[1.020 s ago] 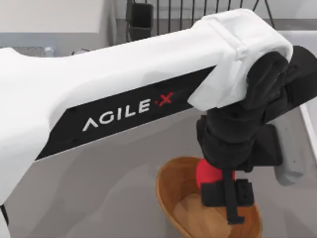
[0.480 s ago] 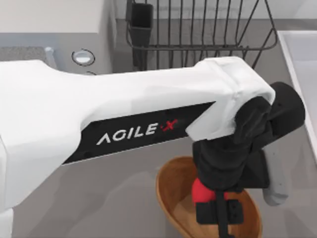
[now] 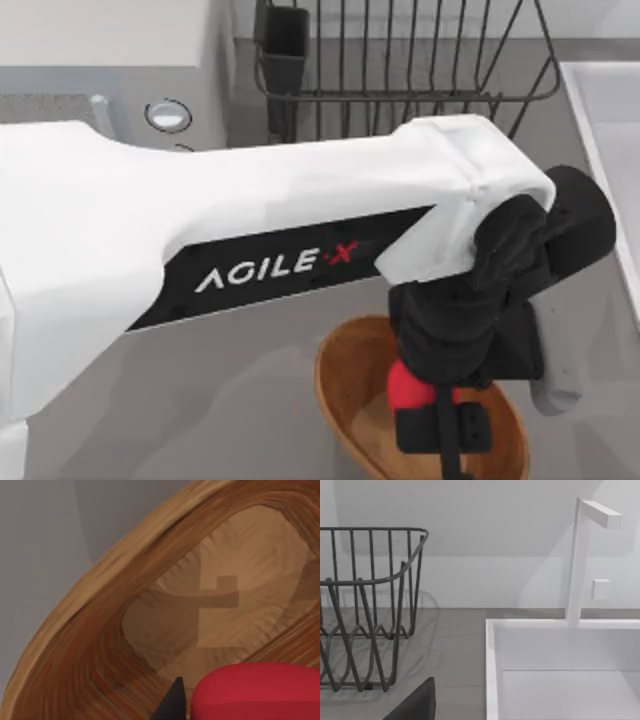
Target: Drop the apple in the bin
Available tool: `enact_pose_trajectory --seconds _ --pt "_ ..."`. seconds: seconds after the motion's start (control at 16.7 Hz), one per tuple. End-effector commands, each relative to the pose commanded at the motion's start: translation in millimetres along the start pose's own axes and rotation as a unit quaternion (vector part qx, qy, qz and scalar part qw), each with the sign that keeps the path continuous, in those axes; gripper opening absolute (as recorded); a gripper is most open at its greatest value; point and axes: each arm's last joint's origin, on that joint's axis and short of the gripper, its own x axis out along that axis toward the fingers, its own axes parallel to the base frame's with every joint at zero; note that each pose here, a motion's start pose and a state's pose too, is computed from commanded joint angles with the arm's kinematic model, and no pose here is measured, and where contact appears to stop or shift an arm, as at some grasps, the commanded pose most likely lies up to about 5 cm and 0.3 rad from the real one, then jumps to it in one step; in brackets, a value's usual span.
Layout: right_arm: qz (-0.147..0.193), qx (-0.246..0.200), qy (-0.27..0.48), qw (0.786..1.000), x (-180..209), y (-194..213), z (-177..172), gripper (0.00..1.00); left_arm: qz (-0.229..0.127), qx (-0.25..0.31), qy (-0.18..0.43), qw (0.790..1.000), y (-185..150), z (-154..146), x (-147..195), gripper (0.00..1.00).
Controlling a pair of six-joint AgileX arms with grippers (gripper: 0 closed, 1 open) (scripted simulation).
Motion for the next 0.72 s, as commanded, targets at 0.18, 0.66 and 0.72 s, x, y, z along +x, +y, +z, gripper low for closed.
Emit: enact_pose_trajectory --seconds 0.18,0.66,0.72 --pt "0.0 0.0 0.0 1.0 0.0 0.0 0.0 1.0 0.0 0.0 0.0 1.0 0.0 0.0 0.0 0.75" --pt "0.0 0.0 0.0 1.0 0.0 0.0 0.0 1.0 0.0 0.0 0.0 1.0 0.0 0.0 0.0 1.0" --pt "0.0 0.0 0.0 1.0 0.0 0.0 0.0 1.0 0.0 0.0 0.0 1.0 0.0 0.0 0.0 1.0"
